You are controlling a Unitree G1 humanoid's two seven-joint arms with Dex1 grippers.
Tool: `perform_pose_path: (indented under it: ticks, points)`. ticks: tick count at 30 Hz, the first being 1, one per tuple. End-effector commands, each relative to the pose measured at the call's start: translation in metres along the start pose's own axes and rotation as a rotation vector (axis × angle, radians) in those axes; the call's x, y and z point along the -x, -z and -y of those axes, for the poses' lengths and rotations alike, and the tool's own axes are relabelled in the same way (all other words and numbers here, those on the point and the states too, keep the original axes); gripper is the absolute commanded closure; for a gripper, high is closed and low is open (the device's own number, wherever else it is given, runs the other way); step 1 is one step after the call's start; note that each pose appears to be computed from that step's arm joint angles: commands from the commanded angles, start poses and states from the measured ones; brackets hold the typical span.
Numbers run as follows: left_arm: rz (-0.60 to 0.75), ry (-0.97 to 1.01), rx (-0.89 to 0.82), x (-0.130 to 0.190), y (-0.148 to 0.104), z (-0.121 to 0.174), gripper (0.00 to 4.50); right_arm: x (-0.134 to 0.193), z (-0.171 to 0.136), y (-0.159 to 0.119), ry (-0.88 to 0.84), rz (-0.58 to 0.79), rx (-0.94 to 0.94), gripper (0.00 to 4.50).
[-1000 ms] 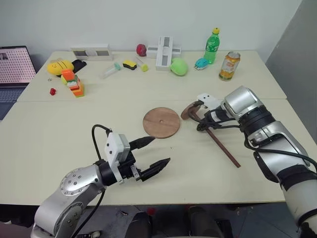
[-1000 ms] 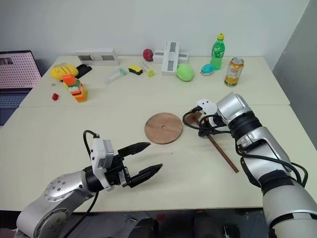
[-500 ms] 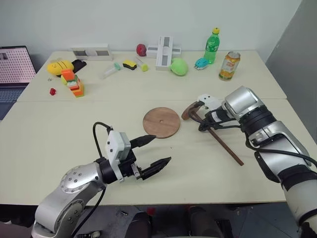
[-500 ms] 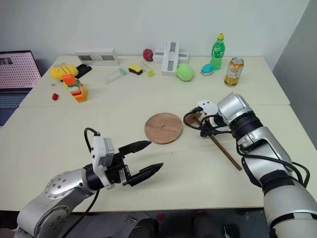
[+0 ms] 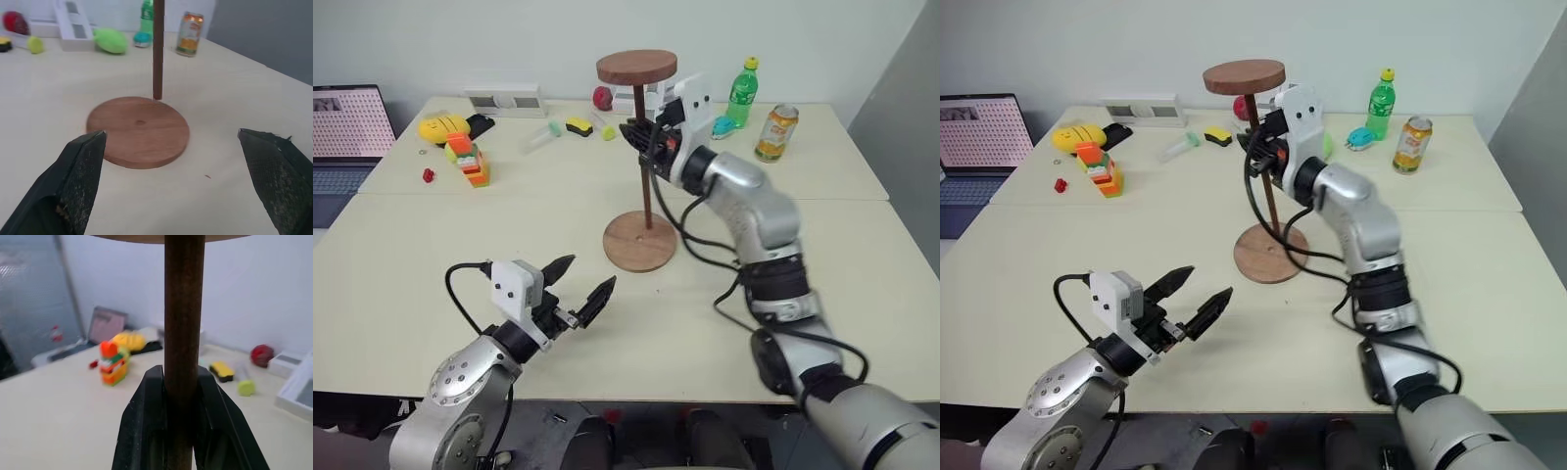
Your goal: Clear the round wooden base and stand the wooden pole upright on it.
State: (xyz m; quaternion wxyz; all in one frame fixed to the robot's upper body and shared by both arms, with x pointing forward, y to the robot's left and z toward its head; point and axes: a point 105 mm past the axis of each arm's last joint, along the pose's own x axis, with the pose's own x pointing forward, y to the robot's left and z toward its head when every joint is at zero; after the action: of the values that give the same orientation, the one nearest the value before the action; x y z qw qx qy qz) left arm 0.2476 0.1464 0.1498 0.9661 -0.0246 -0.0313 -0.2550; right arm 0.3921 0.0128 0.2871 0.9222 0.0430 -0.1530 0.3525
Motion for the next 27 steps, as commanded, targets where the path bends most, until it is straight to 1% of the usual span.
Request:
perform_pose_path:
  ticks: [1, 8, 12, 18, 27]
  points:
    - [0.063, -0.063, -0.035, 0.002, -0.012, -0.003, 0.00, 0.002, 0.002, -0.004, 0.094, 0.095, -0.021, 4.24]
    - [0.069, -0.040, -0.035, 0.000, -0.011, 0.004, 0.00, 0.004, -0.004, 0.006, 0.104, 0.088, -0.053, 4.24]
    - [0.062, -0.036, -0.047, 0.002, -0.012, 0.001, 0.00, 0.010, -0.009, 0.020, 0.082, 0.057, -0.043, 4.24]
    - [0.057, -0.022, -0.046, 0.001, -0.011, 0.002, 0.00, 0.012, -0.011, 0.035, 0.096, 0.038, -0.083, 4.24]
    - [0.056, -0.012, -0.052, 0.001, -0.012, 0.003, 0.00, 0.012, -0.006, 0.040, 0.094, 0.046, -0.010, 4.24]
